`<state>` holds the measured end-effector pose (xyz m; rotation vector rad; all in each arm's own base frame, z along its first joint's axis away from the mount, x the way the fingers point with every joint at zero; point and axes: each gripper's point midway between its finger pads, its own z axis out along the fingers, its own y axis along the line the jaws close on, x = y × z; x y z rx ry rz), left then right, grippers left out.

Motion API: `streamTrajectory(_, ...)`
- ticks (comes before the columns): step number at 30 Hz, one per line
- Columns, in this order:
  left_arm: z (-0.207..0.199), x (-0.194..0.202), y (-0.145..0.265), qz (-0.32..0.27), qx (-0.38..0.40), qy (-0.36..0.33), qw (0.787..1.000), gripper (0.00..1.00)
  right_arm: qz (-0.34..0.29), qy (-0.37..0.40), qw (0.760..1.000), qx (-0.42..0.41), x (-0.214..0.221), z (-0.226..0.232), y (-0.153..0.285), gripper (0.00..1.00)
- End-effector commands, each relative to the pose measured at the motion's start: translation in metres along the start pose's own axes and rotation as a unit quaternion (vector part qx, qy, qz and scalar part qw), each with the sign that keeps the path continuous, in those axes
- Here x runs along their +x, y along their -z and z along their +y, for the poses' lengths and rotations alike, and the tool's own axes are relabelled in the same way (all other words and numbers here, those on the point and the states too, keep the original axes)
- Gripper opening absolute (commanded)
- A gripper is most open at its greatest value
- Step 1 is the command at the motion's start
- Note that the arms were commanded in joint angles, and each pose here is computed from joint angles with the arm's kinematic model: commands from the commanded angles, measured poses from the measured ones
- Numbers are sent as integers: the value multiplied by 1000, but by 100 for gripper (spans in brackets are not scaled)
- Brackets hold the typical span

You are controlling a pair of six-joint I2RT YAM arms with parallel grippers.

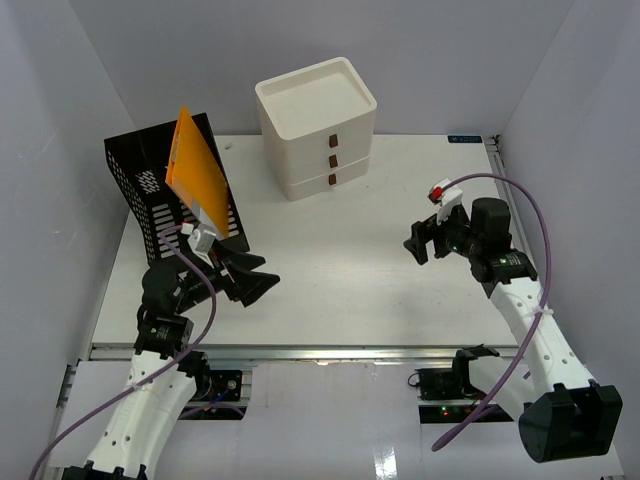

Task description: Organize the desk

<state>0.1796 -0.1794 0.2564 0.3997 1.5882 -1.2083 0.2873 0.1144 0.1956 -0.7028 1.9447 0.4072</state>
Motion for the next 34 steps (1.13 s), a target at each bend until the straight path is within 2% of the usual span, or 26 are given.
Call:
streamTrajectory(1, -1, 10, -9, 15, 19, -30, 999, 98, -21, 11, 999, 21, -5, -5, 8, 90)
streamTrajectory(14, 5, 13, -10, 22, 4, -48, 999, 98, -50, 2, 995, 81, 3, -19, 17, 90)
streamTrajectory(18, 6, 14, -11, 25, -1, -45, 999, 98, -57, 2, 993, 104, 18, -22, 19, 90)
streamTrajectory(34, 11, 13, -10, 16, -30, -52, 998, 98, -83, -9, 991, 108, 13, -20, 28, 90)
